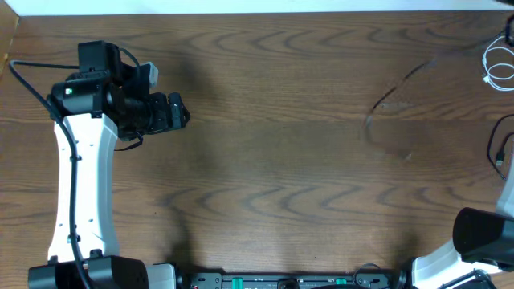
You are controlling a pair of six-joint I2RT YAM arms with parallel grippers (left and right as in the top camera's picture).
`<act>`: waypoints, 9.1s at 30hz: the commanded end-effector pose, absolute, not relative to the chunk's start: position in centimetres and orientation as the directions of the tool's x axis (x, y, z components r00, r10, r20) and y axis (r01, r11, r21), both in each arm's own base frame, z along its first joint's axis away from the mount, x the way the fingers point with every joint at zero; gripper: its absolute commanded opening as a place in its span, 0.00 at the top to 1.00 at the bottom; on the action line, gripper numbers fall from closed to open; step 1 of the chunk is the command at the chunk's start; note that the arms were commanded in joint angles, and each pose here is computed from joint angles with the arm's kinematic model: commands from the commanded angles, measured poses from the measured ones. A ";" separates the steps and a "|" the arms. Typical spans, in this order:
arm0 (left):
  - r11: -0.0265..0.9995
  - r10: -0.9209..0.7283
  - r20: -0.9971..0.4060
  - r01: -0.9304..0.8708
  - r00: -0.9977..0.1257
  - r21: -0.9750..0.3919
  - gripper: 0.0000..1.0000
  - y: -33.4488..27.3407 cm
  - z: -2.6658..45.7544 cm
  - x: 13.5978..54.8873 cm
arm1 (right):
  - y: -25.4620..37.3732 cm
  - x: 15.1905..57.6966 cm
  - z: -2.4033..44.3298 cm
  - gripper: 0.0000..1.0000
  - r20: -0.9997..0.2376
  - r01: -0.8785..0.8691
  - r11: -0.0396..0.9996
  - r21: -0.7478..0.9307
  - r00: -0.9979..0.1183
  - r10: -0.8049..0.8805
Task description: Untangle cables
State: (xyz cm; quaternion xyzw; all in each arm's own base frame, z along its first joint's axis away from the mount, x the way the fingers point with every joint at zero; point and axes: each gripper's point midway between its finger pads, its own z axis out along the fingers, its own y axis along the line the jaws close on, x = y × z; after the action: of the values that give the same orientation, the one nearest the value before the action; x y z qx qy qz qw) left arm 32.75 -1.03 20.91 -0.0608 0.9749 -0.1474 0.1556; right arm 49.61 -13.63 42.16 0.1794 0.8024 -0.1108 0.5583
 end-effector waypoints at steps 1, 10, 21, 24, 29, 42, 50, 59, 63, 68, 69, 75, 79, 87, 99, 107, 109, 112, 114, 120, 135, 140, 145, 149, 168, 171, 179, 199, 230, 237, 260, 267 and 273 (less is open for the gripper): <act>0.945 -0.171 -0.292 -0.073 -0.941 -0.319 0.09 -1.2 21.3 32.7 | -16.0 48.7 41.1 0.99 -0.919 0.452 0.891 -0.042 -0.367 0.143; 0.941 -0.192 -0.290 -0.092 -0.938 -0.325 0.09 -1.1 21.3 32.9 | -15.4 48.2 24.8 0.99 -0.603 0.492 0.870 -0.036 -0.705 0.374; 0.941 -0.192 -0.290 -0.092 -0.937 -0.325 0.09 -1.2 21.3 32.9 | -11.9 44.6 14.8 0.99 -0.236 0.426 0.897 -0.115 -0.889 0.392; 0.941 -0.192 -0.290 -0.092 -0.937 -0.325 0.09 -1.2 21.3 32.9 | -10.6 43.1 12.1 0.99 -0.128 0.395 0.909 -0.132 -0.916 0.380; 0.941 -0.192 -0.290 -0.092 -0.938 -0.325 0.09 -1.2 21.3 32.9 | -9.9 42.7 10.1 0.21 -0.083 0.364 0.926 -0.103 -0.931 0.357; 0.941 -0.191 -0.290 -0.092 -0.938 -0.325 0.08 -1.1 21.3 32.8 | 2.0 44.1 16.3 0.18 -0.223 -0.096 0.829 0.552 -0.974 0.036; 0.941 -0.191 -0.291 -0.092 -0.938 -0.325 0.09 -1.1 21.3 32.9 | -0.1 40.9 17.1 0.30 -0.091 0.211 0.940 0.267 -0.966 0.242; 0.942 -0.191 -0.292 -0.091 -0.937 -0.324 0.08 -1.1 21.3 32.9 | 3.5 38.1 9.4 0.29 0.066 0.305 0.933 0.193 -0.952 0.297; 0.942 -0.190 -0.296 -0.089 -0.936 -0.324 0.09 -1.1 21.3 33.0 | 2.8 36.7 6.2 0.30 0.101 0.387 0.913 0.128 -0.921 0.376; 0.942 -0.190 -0.299 -0.088 -0.935 -0.324 0.08 -1.1 21.4 33.0 | 1.9 35.3 2.3 0.34 0.103 0.480 0.875 0.065 -0.875 0.473; 0.942 -0.191 -0.298 -0.089 -0.935 -0.324 0.08 -1.1 21.3 33.0 | 1.9 35.3 1.8 0.35 0.097 0.490 0.869 0.067 -0.870 0.483; 0.942 -0.191 -0.298 -0.089 -0.935 -0.324 0.09 -1.1 21.3 33.0 | 1.9 35.6 -0.7 0.48 0.053 0.535 0.840 0.093 -0.845 0.532; 0.942 -0.191 -0.298 -0.089 -0.935 -0.324 0.09 -1.1 21.3 33.0 | 1.9 35.7 -1.5 0.69 0.034 0.534 0.839 0.105 -0.845 0.534; 0.942 -0.191 -0.297 -0.090 -0.935 -0.324 0.09 -1.1 21.3 33.0 | 2.6 39.8 1.9 0.99 -0.017 0.457 0.840 0.293 -0.876 0.483; 0.942 -0.191 -0.301 -0.088 -0.934 -0.324 0.08 -1.1 21.4 33.1 | -1.5 44.9 18.7 0.99 -0.320 0.180 0.752 0.634 -0.825 0.467; 0.943 -0.191 -0.318 -0.082 -0.929 -0.324 0.09 -1.1 21.5 33.5 | -3.7 43.6 28.4 0.99 -0.635 -0.095 0.818 0.567 -0.683 0.361; 0.943 -0.191 -0.318 -0.082 -0.929 -0.324 0.09 -1.1 21.5 33.5 | -5.6 42.5 29.9 0.99 -0.669 0.024 0.871 0.491 -0.630 0.394; 0.943 -0.191 -0.318 -0.082 -0.929 -0.324 0.08 -1.1 21.5 33.5 | -9.2 39.5 32.8 0.99 -0.716 0.271 0.878 0.395 -0.507 0.479; 0.943 -0.191 -0.318 -0.082 -0.929 -0.324 0.08 -1.1 21.5 33.5 | -10.5 37.5 35.2 0.99 -0.759 0.361 0.856 0.369 -0.415 0.502; 0.943 -0.190 -0.322 -0.081 -0.927 -0.323 0.09 -1.0 21.6 33.6 | -11.8 36.4 36.4 0.99 -0.805 0.419 0.844 0.335 -0.338 0.488; 0.943 -0.190 -0.326 -0.080 -0.926 -0.323 0.08 -1.0 21.6 33.7 | -16.2 46.0 26.6 0.99 -0.848 0.428 0.856 0.290 -0.300 0.438; 0.943 -0.190 -0.326 -0.080 -0.926 -0.323 0.09 -1.0 21.6 33.7 | -17.5 50.7 23.2 0.99 -0.877 0.398 0.873 0.280 -0.262 0.401; 0.943 -0.190 -0.330 -0.079 -0.925 -0.323 0.08 -1.0 21.6 33.8 | -14.3 54.4 19.7 0.99 -0.909 0.156 0.964 0.215 -0.330 0.256; 0.943 -0.190 -0.334 -0.077 -0.923 -0.323 0.09 -1.0 21.7 33.9 | -10.7 56.1 19.9 0.99 -0.942 -0.101 0.970 0.221 -0.280 0.185; 0.944 -0.189 -0.347 -0.073 -0.919 -0.322 0.09 -1.0 21.8 34.2 | -10.6 51.9 12.1 0.99 -0.783 -0.126 0.832 0.541 -0.435 0.444; 0.944 -0.189 -0.347 -0.073 -0.919 -0.322 0.09 -1.0 21.8 34.2 | -12.7 50.4 10.2 0.98 -0.653 0.015 0.740 0.673 -0.459 0.603; 0.944 -0.189 -0.354 -0.070 -0.916 -0.322 0.09 -0.9 21.8 34.4 | -13.9 47.8 8.2 0.01 -0.477 0.126 0.604 0.787 -0.496 0.725; 0.944 -0.189 -0.354 -0.071 -0.916 -0.322 0.09 -0.9 21.8 34.3 | -9.5 45.5 24.2 0.01 -0.705 -0.026 0.756 0.654 -0.385 0.596; 0.944 -0.192 -0.356 -0.073 -0.915 -0.323 0.09 -0.9 21.9 34.4 | -19.4 40.6 2.5 0.01 -0.404 0.785 0.476 0.396 -0.316 0.859; 0.944 -0.192 -0.356 -0.073 -0.915 -0.323 0.09 -0.9 21.9 34.4 | -18.9 37.1 4.2 0.01 -0.369 0.843 0.437 0.312 -0.317 0.874; 0.944 -0.192 -0.356 -0.073 -0.915 -0.322 0.08 -0.9 21.9 34.4 | 6.2 30.7 30.3 0.01 -0.747 -0.264 0.809 0.526 -0.599 0.289; 0.944 -0.192 -0.356 -0.073 -0.915 -0.322 0.07 -0.9 21.9 34.4 | 8.0 29.1 30.4 0.01 -0.739 -0.302 0.792 0.531 -0.623 0.257; 0.944 -0.192 -0.356 -0.073 -0.915 -0.322 0.07 -0.9 21.9 34.4 | 7.6 28.7 29.3 0.01 -0.706 -0.249 0.807 0.535 -0.657 0.265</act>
State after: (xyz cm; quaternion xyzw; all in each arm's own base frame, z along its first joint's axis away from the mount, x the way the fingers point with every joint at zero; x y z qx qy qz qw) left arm 34.48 -0.85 21.54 -0.0672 0.9678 -0.1488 0.1916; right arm 28.78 7.76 29.46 0.0063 0.8512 0.3232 0.4135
